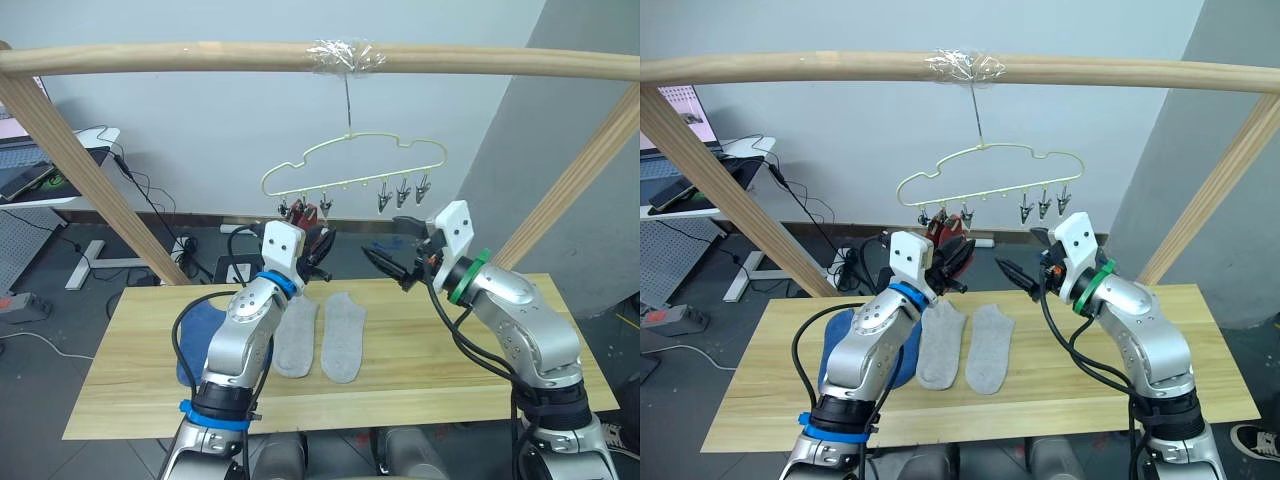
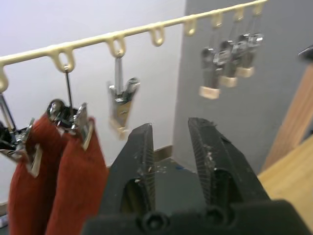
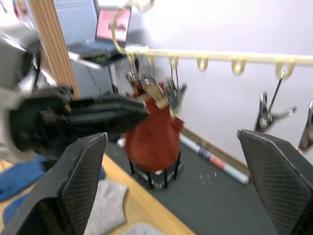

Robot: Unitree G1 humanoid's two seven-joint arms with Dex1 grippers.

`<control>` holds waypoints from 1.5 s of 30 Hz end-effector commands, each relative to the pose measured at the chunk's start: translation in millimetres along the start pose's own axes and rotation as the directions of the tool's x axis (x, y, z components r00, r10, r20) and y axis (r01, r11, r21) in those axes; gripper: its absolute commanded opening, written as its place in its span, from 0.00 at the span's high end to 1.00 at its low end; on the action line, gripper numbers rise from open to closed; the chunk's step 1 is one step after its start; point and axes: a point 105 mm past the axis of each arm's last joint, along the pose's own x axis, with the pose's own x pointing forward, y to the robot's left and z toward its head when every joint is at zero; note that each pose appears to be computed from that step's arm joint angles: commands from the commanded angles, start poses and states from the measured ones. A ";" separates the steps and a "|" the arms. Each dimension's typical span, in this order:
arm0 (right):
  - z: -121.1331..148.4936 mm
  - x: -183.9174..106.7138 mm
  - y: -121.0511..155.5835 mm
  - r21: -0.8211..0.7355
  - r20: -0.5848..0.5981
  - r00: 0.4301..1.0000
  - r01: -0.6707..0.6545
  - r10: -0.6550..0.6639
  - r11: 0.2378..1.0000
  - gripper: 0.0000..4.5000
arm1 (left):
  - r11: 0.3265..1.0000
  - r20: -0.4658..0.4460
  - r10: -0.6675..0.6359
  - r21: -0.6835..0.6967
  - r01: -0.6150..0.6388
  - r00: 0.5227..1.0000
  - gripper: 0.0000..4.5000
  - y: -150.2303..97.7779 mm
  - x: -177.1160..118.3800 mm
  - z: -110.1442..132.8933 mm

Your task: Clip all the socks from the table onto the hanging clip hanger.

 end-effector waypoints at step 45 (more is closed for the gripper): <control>42.4 -4.7 -6.9 -0.032 0.136 0.990 0.050 -0.045 0.998 0.00 | 0.993 0.156 0.115 0.012 -0.118 0.981 0.49 23.7 38.9 26.6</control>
